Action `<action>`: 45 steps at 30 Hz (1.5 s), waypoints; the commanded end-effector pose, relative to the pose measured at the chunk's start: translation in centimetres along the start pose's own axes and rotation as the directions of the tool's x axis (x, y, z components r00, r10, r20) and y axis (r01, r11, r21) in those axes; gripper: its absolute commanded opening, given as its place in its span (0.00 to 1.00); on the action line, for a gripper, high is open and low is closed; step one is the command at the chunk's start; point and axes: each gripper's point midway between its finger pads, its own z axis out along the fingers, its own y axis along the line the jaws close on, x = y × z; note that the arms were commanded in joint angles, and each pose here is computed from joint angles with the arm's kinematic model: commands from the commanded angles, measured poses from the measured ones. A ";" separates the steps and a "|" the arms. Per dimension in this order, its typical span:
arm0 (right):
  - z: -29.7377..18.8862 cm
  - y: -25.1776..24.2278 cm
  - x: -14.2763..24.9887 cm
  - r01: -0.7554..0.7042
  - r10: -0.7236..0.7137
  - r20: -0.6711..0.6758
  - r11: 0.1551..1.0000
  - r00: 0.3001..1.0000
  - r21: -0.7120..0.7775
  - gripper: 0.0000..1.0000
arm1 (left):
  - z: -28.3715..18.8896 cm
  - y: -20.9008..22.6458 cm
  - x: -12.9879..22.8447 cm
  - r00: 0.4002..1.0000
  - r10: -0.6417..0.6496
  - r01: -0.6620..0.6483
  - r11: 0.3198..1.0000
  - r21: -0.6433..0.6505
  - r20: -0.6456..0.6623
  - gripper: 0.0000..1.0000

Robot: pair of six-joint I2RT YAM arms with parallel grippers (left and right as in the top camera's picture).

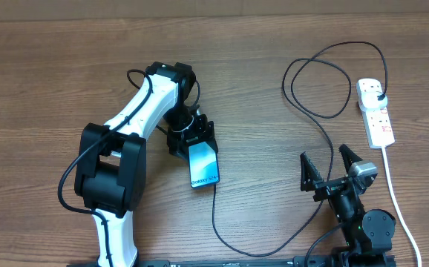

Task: Plug charger to phone and switch on socket
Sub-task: 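Tilt the phone upright with the left gripper, port facing down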

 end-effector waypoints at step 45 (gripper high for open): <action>0.0 0.0 0.2 0.002 -0.002 0.002 1.000 1.000 0.000 1.00 | -1.8 -5.6 4.5 0.968 0.208 -0.150 0.926 0.346 -0.138 0.70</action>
